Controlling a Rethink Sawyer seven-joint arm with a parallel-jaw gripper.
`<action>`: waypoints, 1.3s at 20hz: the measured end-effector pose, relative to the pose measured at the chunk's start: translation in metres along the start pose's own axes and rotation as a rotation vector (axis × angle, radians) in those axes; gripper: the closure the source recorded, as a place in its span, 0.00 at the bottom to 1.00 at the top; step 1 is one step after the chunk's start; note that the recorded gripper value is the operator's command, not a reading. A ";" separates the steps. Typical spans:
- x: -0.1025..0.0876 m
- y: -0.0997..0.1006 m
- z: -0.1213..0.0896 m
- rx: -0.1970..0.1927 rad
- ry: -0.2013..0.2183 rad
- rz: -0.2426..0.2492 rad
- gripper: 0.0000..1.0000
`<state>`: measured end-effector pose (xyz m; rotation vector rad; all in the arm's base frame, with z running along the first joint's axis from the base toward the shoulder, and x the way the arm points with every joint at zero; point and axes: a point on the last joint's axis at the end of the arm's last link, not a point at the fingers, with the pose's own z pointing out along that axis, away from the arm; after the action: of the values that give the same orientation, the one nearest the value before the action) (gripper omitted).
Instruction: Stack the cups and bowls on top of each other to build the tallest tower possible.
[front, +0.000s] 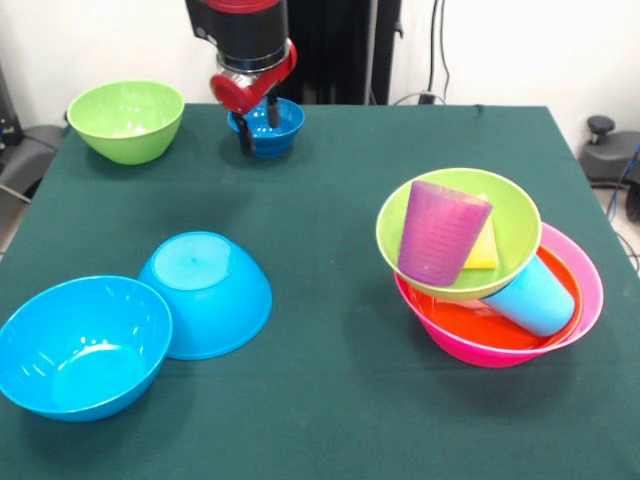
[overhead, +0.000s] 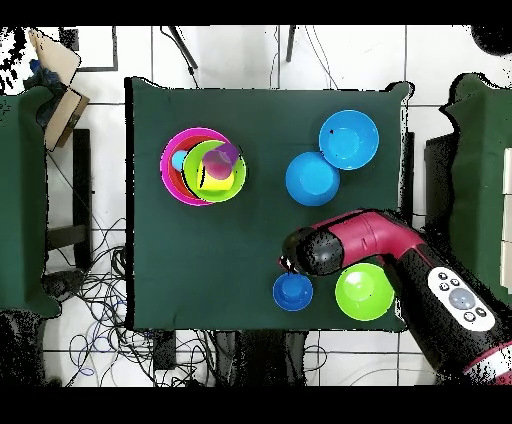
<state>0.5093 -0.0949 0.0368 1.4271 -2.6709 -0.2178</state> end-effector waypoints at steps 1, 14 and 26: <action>0.006 -0.002 0.000 0.001 -0.001 0.010 0.00; 0.058 -0.014 0.007 0.028 0.020 0.054 0.00; 0.030 -0.002 0.012 0.030 0.042 -0.016 0.00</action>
<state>0.4925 -0.1201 0.0252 1.4451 -2.6411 -0.1484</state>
